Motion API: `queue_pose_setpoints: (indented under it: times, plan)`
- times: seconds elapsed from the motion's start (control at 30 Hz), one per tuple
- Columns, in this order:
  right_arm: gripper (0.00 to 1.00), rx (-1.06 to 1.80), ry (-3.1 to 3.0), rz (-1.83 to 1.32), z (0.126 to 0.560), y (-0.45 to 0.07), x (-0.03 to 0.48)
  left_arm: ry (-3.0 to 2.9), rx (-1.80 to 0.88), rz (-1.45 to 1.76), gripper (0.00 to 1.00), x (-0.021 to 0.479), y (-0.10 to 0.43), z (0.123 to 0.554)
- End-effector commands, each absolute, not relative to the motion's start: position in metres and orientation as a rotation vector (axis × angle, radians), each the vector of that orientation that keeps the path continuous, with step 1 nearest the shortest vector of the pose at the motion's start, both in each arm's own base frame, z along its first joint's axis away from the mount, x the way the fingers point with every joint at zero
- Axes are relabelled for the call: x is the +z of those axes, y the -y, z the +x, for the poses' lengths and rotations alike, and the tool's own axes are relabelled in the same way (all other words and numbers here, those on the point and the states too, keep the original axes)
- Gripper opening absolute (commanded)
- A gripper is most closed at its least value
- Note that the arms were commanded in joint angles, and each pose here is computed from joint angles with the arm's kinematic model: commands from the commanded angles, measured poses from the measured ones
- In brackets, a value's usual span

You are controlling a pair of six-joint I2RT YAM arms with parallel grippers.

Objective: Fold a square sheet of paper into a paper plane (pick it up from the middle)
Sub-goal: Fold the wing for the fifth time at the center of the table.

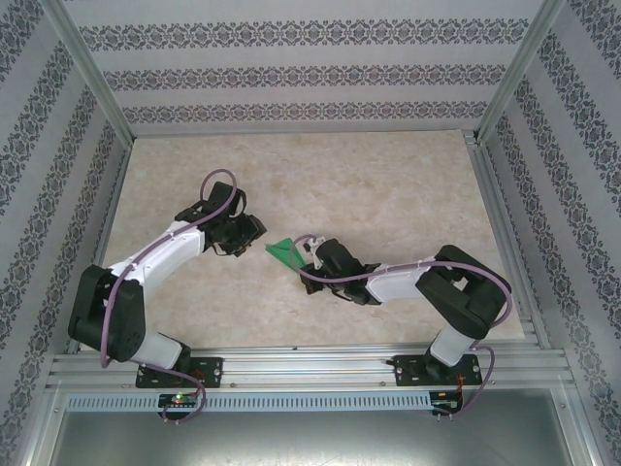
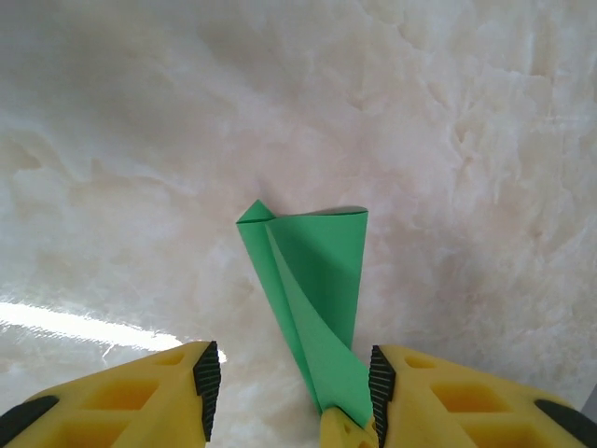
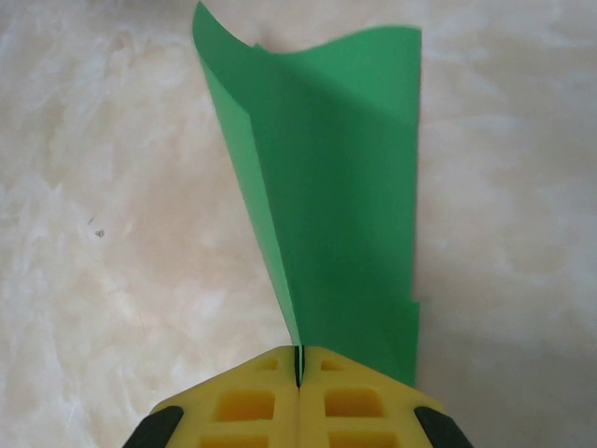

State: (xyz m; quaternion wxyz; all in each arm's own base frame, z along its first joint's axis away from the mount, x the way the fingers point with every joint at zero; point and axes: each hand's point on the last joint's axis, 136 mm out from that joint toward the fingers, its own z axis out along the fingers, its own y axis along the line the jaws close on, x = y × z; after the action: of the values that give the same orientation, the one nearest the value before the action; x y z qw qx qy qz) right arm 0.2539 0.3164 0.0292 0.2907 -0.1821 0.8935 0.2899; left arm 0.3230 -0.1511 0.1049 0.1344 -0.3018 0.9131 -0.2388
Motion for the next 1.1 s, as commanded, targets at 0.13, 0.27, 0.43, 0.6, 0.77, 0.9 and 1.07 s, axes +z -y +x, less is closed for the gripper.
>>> queue_pose_setpoints:
  times: [0.13, 0.27, 0.43, 0.6, 0.77, 0.9, 1.07]
  plan:
    - [0.0, 0.901, -2.468, -0.322, 0.252, -0.321, 0.021, -2.688, -0.681, -0.891, 0.46, 0.09, 0.143, 0.301]
    - [0.0, 0.989, -2.459, -0.272, 0.252, -0.324, 0.029, -2.679, -0.716, -0.845, 0.45, 0.092, 0.146, 0.298]
    - [0.0, 1.177, -2.464, -0.161, 0.255, -0.328, 0.035, -2.65, -0.827, -0.827, 0.46, 0.09, 0.157, 0.3]
    - [0.0, 1.09, -2.436, -0.226, 0.257, -0.324, 0.038, -2.627, -0.938, -0.825, 0.67, 0.088, 0.176, 0.315]
    - [0.0, 0.949, -2.402, -0.337, 0.257, -0.319, 0.033, -2.655, -0.977, -0.853, 0.75, 0.087, 0.193, 0.338]
    - [0.0, 0.912, -2.356, -0.414, 0.257, -0.327, 0.036, -2.706, -0.976, -0.943, 0.72, 0.072, 0.2, 0.343]
    - [0.0, 0.834, -2.289, -0.484, 0.258, -0.331, 0.043, -2.754, -0.918, -1.047, 0.63, 0.056, 0.196, 0.334]
